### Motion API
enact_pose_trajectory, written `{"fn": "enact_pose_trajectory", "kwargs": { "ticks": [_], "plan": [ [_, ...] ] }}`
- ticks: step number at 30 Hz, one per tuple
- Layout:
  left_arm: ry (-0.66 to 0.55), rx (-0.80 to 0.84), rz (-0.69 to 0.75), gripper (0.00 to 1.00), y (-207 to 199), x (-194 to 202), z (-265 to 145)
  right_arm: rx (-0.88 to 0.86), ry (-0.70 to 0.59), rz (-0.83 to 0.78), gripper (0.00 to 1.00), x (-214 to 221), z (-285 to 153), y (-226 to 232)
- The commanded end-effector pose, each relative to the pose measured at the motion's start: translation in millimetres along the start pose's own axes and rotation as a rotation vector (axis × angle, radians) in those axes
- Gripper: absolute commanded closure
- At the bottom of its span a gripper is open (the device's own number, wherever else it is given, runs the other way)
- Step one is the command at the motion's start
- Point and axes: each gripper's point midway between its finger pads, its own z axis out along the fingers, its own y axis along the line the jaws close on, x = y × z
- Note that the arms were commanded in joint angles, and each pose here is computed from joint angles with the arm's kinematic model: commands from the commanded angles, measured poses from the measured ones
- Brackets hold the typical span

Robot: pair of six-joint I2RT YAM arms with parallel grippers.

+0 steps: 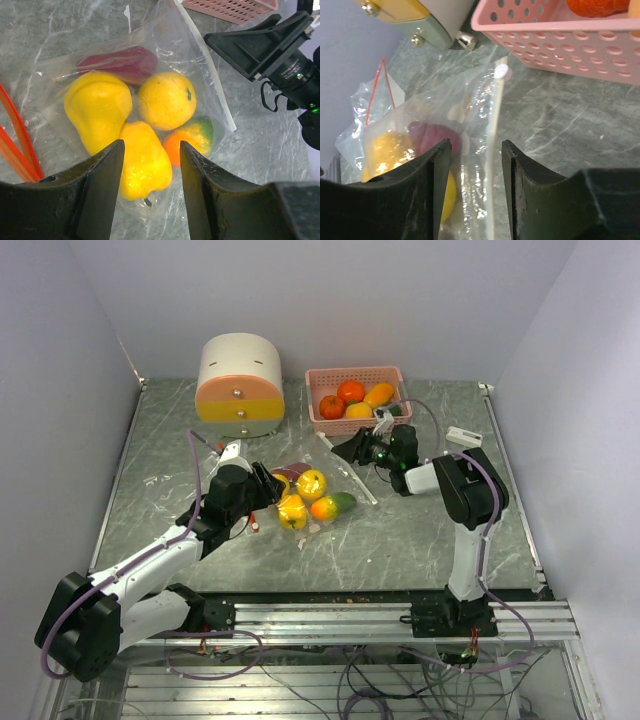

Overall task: Open the zip-top bag and remove the fake food
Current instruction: Pick up the zipper food storage bag at the center of the board.

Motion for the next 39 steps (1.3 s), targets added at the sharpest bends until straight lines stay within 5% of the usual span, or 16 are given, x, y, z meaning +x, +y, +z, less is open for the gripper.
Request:
{"fn": "enact_pose_trajectory", "kwargs": {
  "ticks": [1,10,19,39],
  "plan": [
    [-0.010,0.016,-0.005,0.41,-6,-4,-2,0.033,0.040,-0.009,0.54,15,10,-19],
    [0.002,-0.007,-0.007,0.41,-2,1,4,-0.059,0.039,0.001,0.58,16,24,-14],
    [0.025,-0.019,-0.004,0.42,1,7,8,-0.208,0.006,0.027,0.97,17,5,20],
    [-0.051,0.039,-0.003,0.42,-16,-20,-16,-0.399,-0.066,-0.353,1.00,-81,-51,160]
  ]
}}
